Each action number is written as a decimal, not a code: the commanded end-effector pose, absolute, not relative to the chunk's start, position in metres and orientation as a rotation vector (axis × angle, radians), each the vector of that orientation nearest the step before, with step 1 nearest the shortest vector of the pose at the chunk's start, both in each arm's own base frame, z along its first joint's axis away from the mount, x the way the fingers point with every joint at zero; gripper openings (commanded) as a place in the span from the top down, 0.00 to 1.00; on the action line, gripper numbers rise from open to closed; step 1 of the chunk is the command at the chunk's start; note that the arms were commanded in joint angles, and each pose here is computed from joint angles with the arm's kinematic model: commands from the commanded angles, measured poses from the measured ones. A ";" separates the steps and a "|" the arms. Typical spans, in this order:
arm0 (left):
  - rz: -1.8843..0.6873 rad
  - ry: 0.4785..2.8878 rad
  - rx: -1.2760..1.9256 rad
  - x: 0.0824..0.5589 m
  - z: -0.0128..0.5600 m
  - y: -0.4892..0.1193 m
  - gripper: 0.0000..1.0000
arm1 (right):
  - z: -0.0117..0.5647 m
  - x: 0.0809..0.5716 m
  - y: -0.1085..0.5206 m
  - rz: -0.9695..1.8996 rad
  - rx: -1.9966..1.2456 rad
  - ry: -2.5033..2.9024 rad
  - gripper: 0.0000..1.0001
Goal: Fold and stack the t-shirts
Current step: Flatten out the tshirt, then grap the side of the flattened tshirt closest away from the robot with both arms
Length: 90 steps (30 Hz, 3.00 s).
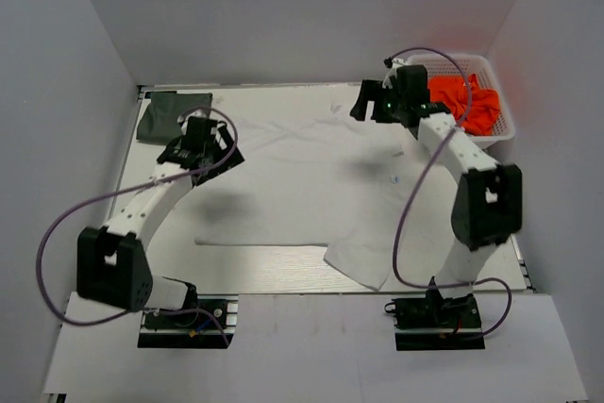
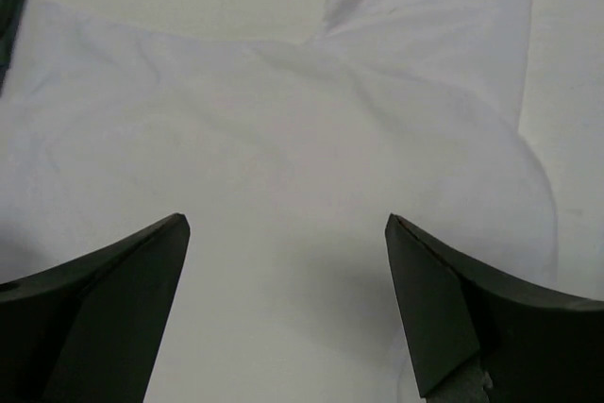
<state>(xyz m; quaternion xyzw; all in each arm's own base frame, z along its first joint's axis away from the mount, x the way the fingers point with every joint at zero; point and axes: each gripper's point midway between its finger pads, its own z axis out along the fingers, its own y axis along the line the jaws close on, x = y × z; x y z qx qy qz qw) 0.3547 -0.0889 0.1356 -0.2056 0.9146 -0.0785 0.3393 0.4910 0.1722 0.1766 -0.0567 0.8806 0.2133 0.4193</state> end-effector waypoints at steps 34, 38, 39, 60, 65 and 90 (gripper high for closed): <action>-0.241 2.493 -0.539 0.372 0.064 -0.108 0.00 | 0.063 0.396 0.128 0.339 0.051 2.582 0.10; -0.160 2.447 -0.686 0.342 0.085 -0.087 0.00 | 0.098 0.373 0.140 0.449 -0.026 2.480 0.10; -0.137 2.451 -0.719 0.331 0.085 -0.082 0.00 | 0.103 0.369 0.142 0.467 -0.028 2.467 0.10; 0.064 2.540 -1.011 0.219 0.005 -0.041 0.61 | 0.056 0.220 0.090 0.343 0.250 2.629 0.10; 0.068 2.544 -1.012 0.213 0.002 -0.039 0.89 | 0.052 0.188 0.085 0.303 0.320 2.696 0.10; -0.003 2.504 -0.989 0.227 0.027 -0.046 1.00 | 0.007 0.170 0.115 0.248 0.393 2.818 0.55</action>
